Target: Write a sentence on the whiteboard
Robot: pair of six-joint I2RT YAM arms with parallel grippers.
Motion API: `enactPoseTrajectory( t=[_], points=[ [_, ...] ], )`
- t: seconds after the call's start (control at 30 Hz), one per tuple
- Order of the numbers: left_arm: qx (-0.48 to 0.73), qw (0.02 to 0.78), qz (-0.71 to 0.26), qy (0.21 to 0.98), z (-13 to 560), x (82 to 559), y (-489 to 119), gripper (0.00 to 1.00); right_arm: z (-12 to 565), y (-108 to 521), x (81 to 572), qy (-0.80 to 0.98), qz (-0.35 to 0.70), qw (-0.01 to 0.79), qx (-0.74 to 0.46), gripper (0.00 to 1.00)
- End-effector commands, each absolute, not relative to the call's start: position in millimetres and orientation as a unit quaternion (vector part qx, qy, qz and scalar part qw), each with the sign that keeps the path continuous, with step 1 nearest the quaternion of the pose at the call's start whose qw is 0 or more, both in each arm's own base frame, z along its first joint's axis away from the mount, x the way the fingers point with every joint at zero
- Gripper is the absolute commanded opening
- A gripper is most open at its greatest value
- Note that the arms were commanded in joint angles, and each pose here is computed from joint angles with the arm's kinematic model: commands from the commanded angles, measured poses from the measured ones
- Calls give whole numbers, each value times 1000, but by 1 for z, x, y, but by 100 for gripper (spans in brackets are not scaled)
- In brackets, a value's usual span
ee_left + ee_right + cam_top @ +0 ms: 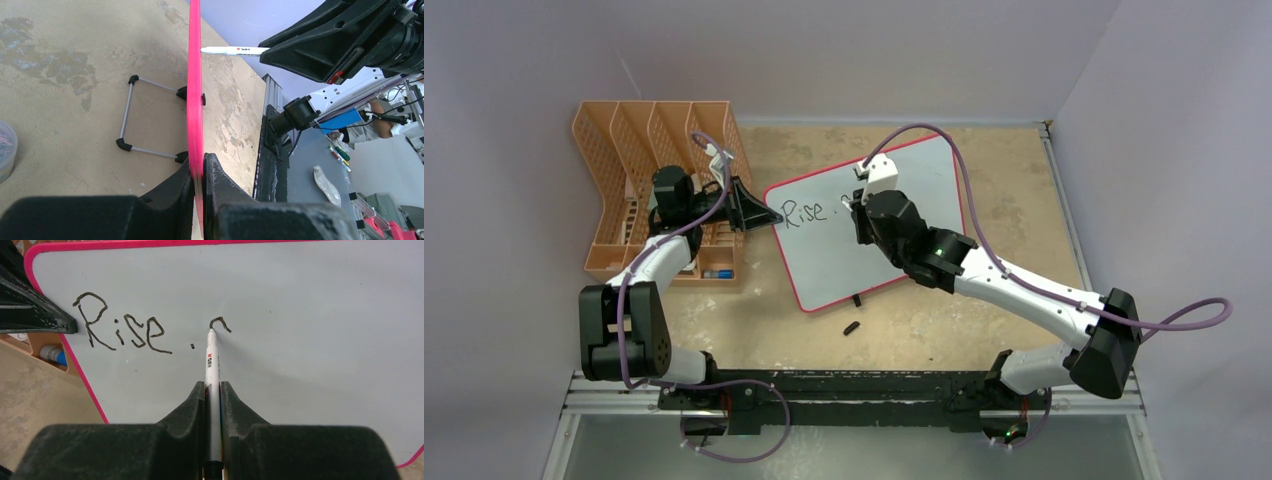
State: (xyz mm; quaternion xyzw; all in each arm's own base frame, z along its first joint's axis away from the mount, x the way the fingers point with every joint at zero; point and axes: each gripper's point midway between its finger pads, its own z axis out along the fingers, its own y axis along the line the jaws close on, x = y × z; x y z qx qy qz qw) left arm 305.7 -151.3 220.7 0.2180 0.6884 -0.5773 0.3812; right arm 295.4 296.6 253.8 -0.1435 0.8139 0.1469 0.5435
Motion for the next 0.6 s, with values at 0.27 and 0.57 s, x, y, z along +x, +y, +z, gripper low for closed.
enactPoseTrajectory(
  t=[0.27, 0.57],
  points=[
    [241, 392, -572, 679, 230, 305, -157, 0, 251, 280, 292, 826, 122, 536, -123, 0],
    [241, 392, -572, 680, 229, 305, -157, 0, 243, 273, 291, 834, 108, 529, -114, 0]
  ],
)
